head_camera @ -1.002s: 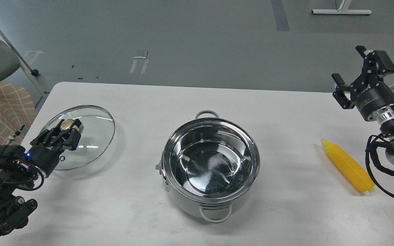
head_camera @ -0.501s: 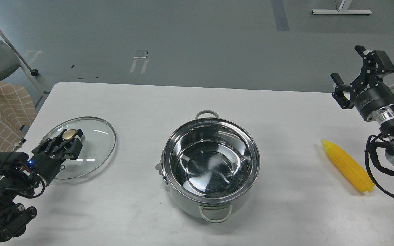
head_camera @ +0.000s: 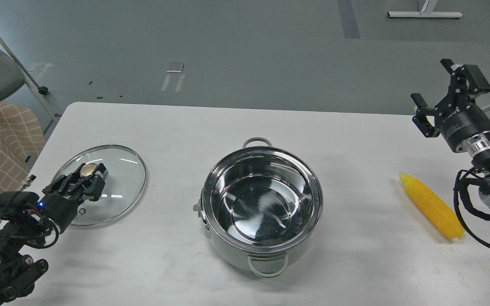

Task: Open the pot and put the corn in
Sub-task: 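Lower the glass lid onto the table beside the pot, then open the left gripper and raise it away from the lid, then lower the right gripper onto the yellow corn cob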

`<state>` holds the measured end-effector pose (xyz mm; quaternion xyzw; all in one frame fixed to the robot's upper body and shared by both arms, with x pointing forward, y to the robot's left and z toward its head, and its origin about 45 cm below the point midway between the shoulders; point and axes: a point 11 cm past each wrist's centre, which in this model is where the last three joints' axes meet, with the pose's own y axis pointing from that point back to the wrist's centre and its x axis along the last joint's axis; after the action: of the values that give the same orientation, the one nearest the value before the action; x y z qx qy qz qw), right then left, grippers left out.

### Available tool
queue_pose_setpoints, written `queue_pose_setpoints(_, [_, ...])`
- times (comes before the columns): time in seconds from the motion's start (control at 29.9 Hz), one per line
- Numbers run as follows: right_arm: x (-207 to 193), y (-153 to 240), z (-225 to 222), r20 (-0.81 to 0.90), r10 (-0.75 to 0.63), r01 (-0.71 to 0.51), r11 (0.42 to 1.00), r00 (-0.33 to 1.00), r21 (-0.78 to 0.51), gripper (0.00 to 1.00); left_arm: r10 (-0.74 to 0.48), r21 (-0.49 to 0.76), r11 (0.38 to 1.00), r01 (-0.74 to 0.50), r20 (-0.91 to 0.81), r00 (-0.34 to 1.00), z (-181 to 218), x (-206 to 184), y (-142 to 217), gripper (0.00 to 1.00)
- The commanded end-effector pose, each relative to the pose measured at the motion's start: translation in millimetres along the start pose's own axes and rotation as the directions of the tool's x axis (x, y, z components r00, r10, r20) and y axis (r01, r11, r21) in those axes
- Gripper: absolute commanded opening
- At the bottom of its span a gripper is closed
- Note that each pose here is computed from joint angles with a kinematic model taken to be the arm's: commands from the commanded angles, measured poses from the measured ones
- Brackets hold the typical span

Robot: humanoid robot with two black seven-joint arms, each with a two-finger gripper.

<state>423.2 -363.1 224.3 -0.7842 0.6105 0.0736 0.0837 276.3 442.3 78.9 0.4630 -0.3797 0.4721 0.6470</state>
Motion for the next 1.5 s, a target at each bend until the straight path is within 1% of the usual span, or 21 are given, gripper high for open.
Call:
queue_pose_setpoints(0.0, [-1,1,1,0.003,-0.002,0.002,1.000,1.000,-0.002,0.99,0.000,-0.001,1.000,0.000,-0.002,1.000,0,0,0,0.83])
queue_pose_setpoints(0.03, [-1,1,2,0.004,-0.003,0.003,1.000,1.000,-0.003,0.99,-0.001,-0.001,1.000,0.001,0.000,1.000,0,0,0,0.85])
queue_pose_setpoints(0.07, [-1,1,2,0.004,-0.002,0.002,1.000,1.000,-0.004,0.99,0.001,-0.001,1.000,-0.001,-0.001,1.000,0,0,0,0.90])
queue_pose_setpoints(0.17, [-1,3,4,0.004,-0.001,0.001,1.000,1.000,-0.009,0.99,0.001,-0.003,1.000,-0.001,-0.001,1.000,1,0,0,0.95])
queue_pose_setpoints(0.4, [-1,2,3,-0.002,-0.005,0.004,1.000,1.000,-0.007,0.99,0.037,-0.018,0.999,-0.037,0.010,0.999,2,19,-8,0.95])
queue_pose_setpoints(0.47, [-3,3,-2,-0.041,-0.031,0.031,0.999,0.999,-0.011,0.99,0.111,-0.037,0.993,-0.110,0.026,0.993,0,60,-19,0.95])
queue_pose_setpoints(0.53, [-7,3,-5,-0.091,-0.064,0.062,0.998,0.994,-0.020,0.99,0.165,-0.056,0.985,-0.164,0.020,0.986,3,88,-25,0.95])
queue_pose_setpoints(0.6, [-10,5,-9,-0.201,-0.120,0.113,0.992,0.972,-0.049,0.99,0.235,-0.074,0.969,-0.236,-0.024,0.972,11,119,-31,0.95])
queue_pose_setpoints(0.63, [-10,8,-13,-0.287,-0.158,0.142,0.987,0.945,-0.075,0.99,0.290,-0.080,0.952,-0.294,-0.063,0.955,15,145,-35,0.95])
queue_pose_setpoints(0.67, [-11,11,-16,-0.367,-0.196,0.171,0.980,0.909,-0.101,0.99,0.297,-0.091,0.946,-0.310,-0.129,0.946,21,168,-41,0.95])
queue_pose_setpoints(0.77, [-5,20,-29,-0.542,-0.259,0.203,0.966,0.799,-0.162,0.99,0.287,-0.106,0.938,-0.330,-0.293,0.912,35,200,-52,0.95])
queue_pose_setpoints(0.87, [-1,32,-29,-0.661,-0.348,0.231,0.937,0.665,-0.261,0.99,0.240,-0.118,0.937,-0.329,-0.468,0.850,46,219,-62,0.95])
queue_pose_setpoints(0.9, [-2,40,-29,-0.706,-0.393,0.243,0.920,0.589,-0.309,0.99,0.200,-0.136,0.936,-0.326,-0.557,0.806,52,228,-65,0.95])
queue_pose_setpoints(0.97, [-2,49,-29,-0.749,-0.440,0.251,0.898,0.496,-0.361,0.99,0.156,-0.155,0.931,-0.331,-0.651,0.743,58,238,-66,0.95])
queue_pose_setpoints(1.04, [6,68,-29,-0.808,-0.507,0.235,0.860,0.300,-0.453,0.99,0.049,-0.199,0.923,-0.331,-0.790,0.611,68,244,-66,0.96])
queue_pose_setpoints(1.07, [8,72,-28,-0.817,-0.522,0.227,0.850,0.247,-0.474,0.99,0.018,-0.216,0.919,-0.331,-0.814,0.581,72,245,-66,0.96])
queue_pose_setpoints(1.1, [12,80,-27,-0.821,-0.550,0.212,0.830,0.152,-0.516,0.99,-0.052,-0.264,0.905,-0.333,-0.847,0.529,82,248,-64,0.96])
queue_pose_setpoints(1.17, [19,89,-27,-0.817,-0.573,0.190,0.811,0.066,-0.553,0.99,-0.123,-0.312,0.886,-0.343,-0.872,0.474,93,252,-62,0.96])
queue_pose_setpoints(1.24, [32,106,-24,-0.786,-0.613,0.143,0.774,-0.080,-0.617,0.99,-0.229,-0.365,0.848,-0.385,-0.906,0.355,107,259,-59,0.96])
queue_pose_setpoints(1.34, [46,120,-17,-0.730,-0.644,0.092,0.733,-0.228,-0.674,0.99,-0.290,-0.388,0.829,-0.404,-0.914,0.284,114,258,-58,0.97])
queue_pose_setpoints(1.47, [62,133,-5,-0.685,-0.676,0.042,0.703,-0.271,-0.710,0.99,-0.290,-0.387,0.828,-0.406,-0.915,0.280,114,258,-58,0.97])
